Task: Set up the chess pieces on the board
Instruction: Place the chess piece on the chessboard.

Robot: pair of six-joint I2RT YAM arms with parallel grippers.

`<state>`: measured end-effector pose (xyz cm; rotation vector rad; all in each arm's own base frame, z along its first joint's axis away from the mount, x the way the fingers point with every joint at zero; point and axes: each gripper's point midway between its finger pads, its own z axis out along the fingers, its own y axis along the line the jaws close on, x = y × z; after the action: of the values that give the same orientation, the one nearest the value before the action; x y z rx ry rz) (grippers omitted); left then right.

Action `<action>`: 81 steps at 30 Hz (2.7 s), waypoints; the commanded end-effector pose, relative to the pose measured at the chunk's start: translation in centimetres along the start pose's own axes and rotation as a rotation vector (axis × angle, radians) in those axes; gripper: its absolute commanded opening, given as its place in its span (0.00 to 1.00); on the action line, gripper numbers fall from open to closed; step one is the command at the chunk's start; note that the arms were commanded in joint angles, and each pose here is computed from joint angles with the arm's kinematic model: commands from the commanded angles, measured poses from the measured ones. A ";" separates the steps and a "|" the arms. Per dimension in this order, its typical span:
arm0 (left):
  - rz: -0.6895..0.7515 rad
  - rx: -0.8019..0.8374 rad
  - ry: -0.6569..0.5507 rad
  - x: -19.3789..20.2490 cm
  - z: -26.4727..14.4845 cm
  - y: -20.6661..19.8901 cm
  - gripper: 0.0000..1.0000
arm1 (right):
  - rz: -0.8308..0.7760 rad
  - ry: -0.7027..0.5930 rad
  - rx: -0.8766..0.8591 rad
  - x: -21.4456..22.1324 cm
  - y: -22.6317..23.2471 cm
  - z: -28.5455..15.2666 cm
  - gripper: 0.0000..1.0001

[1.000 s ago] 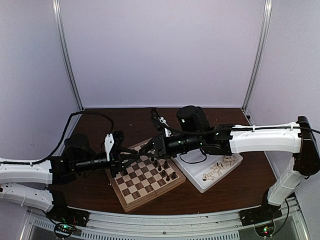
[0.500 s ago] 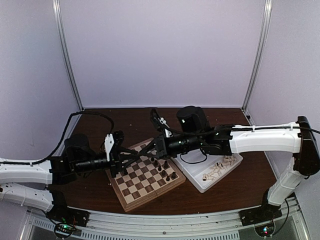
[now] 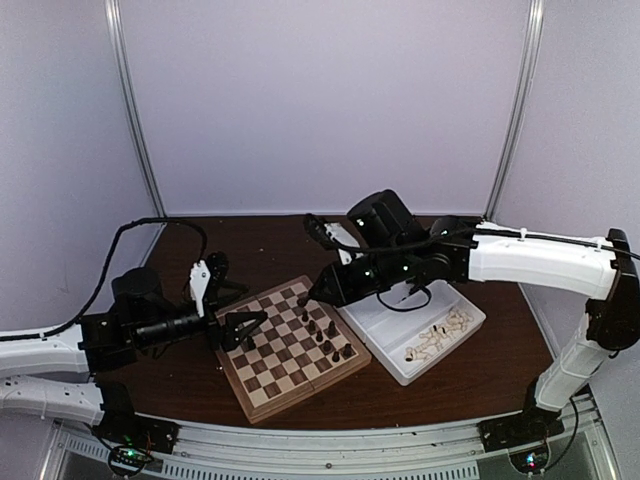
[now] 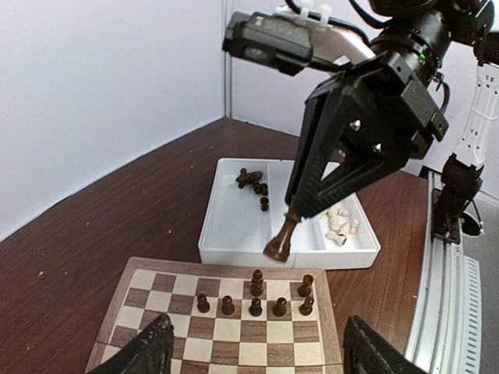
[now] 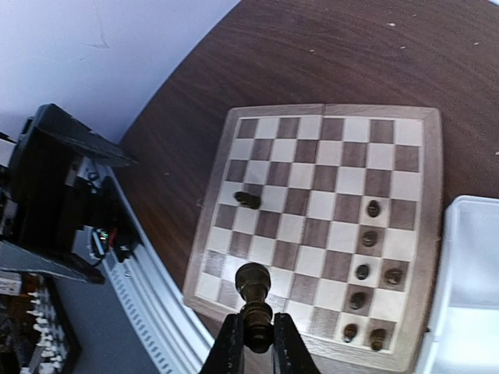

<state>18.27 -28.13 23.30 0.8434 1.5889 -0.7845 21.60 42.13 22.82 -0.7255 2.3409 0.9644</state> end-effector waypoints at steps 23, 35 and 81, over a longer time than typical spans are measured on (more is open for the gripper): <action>-0.415 -0.523 0.438 4.8 -6.2 6.9 0.98 | -0.233 0.269 0.452 -0.2 -11.2 4.8 0.04; -0.415 -0.476 0.539 6.3 -5.5 6.5 0.98 | -0.266 0.353 0.470 0.9 -12.2 6.6 0.04; -0.435 -0.443 0.605 7.8 -5.1 6.0 0.98 | -0.337 0.365 0.505 0.4 -14.2 11.3 0.06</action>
<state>19.44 -19.44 15.38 0.4193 2.4440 -0.4261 32.43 41.57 8.47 -1.1044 2.5135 0.0878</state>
